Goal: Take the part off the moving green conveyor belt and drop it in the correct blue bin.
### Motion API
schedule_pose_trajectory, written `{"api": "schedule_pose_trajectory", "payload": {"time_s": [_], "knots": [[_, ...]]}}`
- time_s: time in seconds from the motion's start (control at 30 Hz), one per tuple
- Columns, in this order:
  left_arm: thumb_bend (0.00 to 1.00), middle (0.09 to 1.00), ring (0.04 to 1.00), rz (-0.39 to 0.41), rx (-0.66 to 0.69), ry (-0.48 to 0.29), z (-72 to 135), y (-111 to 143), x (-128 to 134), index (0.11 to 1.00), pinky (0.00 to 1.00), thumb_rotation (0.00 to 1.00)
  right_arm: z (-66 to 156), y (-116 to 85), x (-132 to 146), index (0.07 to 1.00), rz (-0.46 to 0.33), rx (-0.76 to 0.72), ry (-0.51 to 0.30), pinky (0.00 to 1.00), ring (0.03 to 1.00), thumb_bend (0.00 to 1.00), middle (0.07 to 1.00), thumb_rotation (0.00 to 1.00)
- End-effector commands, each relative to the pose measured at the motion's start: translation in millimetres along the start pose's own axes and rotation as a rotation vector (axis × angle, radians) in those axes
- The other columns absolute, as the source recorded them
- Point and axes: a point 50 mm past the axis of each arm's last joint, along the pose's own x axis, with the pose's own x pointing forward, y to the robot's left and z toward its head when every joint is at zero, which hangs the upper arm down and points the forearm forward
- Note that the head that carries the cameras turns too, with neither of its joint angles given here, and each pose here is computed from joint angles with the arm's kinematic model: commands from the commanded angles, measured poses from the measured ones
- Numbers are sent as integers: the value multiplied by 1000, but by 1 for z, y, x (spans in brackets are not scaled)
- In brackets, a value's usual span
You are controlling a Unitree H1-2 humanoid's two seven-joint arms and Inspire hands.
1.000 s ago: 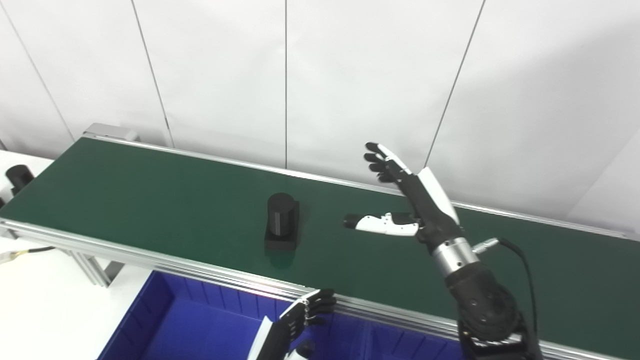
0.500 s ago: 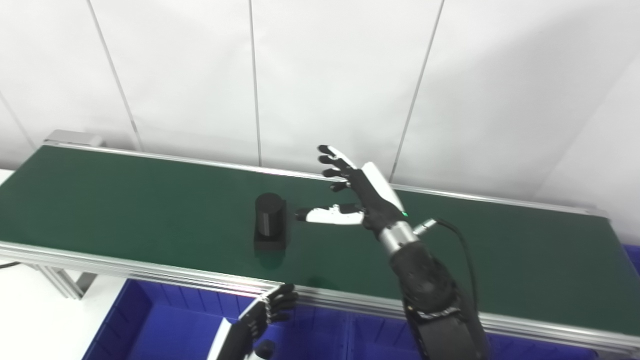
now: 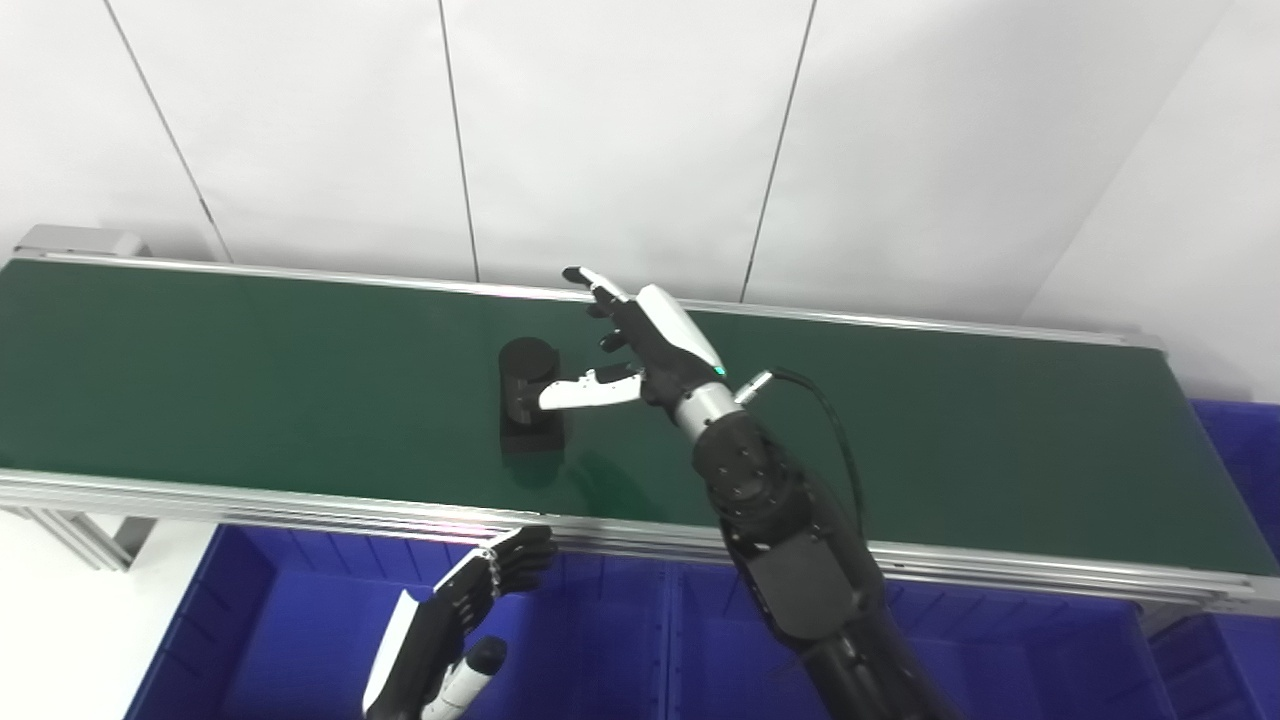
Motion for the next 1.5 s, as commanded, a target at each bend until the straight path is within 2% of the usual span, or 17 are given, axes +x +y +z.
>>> {"api": "schedule_pose_trajectory", "payload": {"time_s": [0.0, 0.37, 0.57, 0.67, 0.83, 1.07, 1.2, 1.37, 1.4, 1.43, 1.47], "knots": [[828, 771, 762, -4, 0, -46, 9, 0, 1, 772, 727, 922, 23, -10, 13, 956, -35, -33, -62, 753, 904, 938, 978, 394], [799, 757, 749, -12, -2, -79, 13, -5, 1, 756, 707, 915, -8, -4, 31, 955, -29, -114, 47, 804, 912, 978, 964, 405], [778, 763, 748, -26, 6, -84, 16, -7, 1, 762, 697, 928, -15, -2, 40, 962, -16, -133, 89, 830, 926, 964, 969, 396], [773, 761, 743, -20, -4, -85, 18, -8, 0, 760, 689, 918, -17, 2, 44, 956, -10, -134, 104, 812, 920, 955, 972, 392], [768, 773, 751, -26, -15, -84, 21, -9, -1, 767, 693, 913, -18, 10, 48, 924, -21, -112, 88, 814, 905, 935, 954, 419], [772, 774, 755, -36, -28, -79, 26, -10, -4, 773, 701, 895, -6, 24, 52, 910, -47, -96, 51, 813, 889, 935, 928, 459], [778, 771, 753, -39, -21, -81, 27, -10, -4, 773, 697, 897, 0, 30, 51, 913, -47, -72, 38, 833, 895, 924, 932, 447], [776, 773, 756, -42, -4, -84, 29, -10, -4, 774, 690, 920, 6, 39, 50, 910, -51, -51, 17, 812, 886, 928, 927, 436], [772, 773, 759, -43, -6, -83, 29, -10, -4, 773, 692, 915, 6, 41, 50, 880, -55, -50, 10, 767, 861, 884, 904, 368], [771, 773, 760, -42, -10, -83, 30, -10, -4, 773, 692, 913, 5, 43, 49, 869, -70, -36, 6, 752, 852, 869, 896, 345], [767, 772, 760, -40, -13, -82, 30, -11, -4, 772, 694, 909, 4, 45, 49, 781, -88, -14, 4, 636, 719, 753, 772, 147]]}}
